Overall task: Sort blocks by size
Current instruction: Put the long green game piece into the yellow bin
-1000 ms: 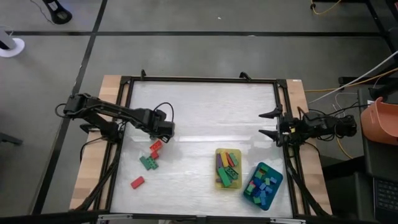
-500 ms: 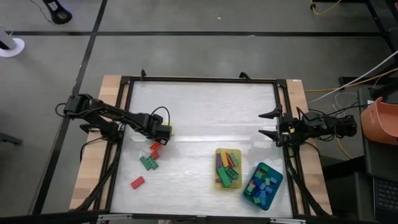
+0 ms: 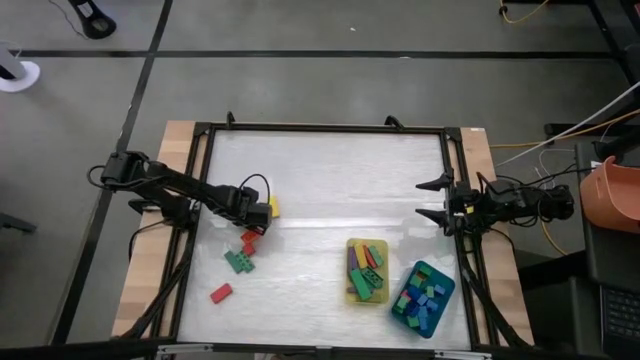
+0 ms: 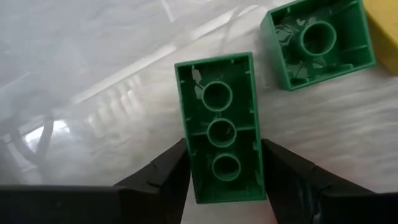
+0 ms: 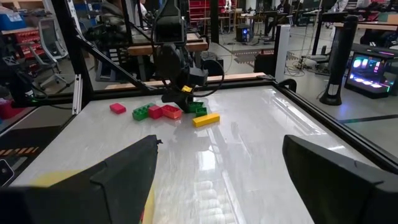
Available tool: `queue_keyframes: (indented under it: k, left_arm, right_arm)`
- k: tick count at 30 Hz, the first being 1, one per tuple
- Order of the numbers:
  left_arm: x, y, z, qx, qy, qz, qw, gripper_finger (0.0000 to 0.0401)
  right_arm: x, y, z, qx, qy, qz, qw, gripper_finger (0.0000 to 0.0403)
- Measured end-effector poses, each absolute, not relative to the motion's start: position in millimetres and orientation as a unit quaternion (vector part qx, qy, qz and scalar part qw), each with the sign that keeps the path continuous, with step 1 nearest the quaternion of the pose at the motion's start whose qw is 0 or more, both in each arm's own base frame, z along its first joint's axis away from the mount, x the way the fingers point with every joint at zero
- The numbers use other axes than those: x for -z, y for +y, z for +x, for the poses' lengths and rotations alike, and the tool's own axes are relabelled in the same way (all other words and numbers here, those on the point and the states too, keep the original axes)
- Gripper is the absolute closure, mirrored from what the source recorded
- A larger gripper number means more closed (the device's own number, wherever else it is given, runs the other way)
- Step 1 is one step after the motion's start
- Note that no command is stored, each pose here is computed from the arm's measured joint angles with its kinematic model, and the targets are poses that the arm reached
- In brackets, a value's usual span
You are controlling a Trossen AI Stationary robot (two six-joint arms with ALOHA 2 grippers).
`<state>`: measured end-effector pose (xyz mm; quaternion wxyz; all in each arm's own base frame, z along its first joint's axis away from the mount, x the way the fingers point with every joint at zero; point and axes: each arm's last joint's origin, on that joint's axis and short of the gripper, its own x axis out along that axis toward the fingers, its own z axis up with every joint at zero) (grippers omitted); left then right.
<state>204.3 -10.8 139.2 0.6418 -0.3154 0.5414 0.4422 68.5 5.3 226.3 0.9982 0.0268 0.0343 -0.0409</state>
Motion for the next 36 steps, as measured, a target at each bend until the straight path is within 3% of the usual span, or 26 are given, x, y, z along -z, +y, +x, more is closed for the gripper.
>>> queue_keyframes:
  k: [6,18,25,29,33,36]
  left_arm:
    - [-141.4,-11.0,205.1,-0.436,0.541,-0.318,0.645,0.0282]
    - [-192.7,-18.4,226.5,-0.316,0.491,-0.381,0.717,0.0282]
    - [-216.4,-38.2,271.1,-0.175,0.31,-0.418,0.836,0.0282]
    - [-218.6,-50.3,306.7,-0.092,0.181,-0.388,0.899,0.0282]
    - [-201.1,-57.9,342.5,-0.048,0.106,-0.365,0.923,0.0282]
    - [-186.0,-62.8,373.1,-0.043,0.105,-0.345,0.932,0.0279]
  right_arm:
    - [-226.3,5.3,68.5,0.041,0.034,0.027,0.998,0.0059]
    - [-226.1,5.3,68.5,0.041,0.036,0.027,0.998,0.0059]
    - [-225.4,5.7,68.5,0.035,0.039,0.031,0.998,0.0059]
    - [-225.0,9.2,68.6,-0.025,0.043,0.045,0.998,0.0059]
    - [-225.3,11.7,68.3,-0.068,0.045,0.047,0.996,0.0059]
    - [-225.2,11.6,68.3,-0.067,0.045,0.047,0.996,0.0059]
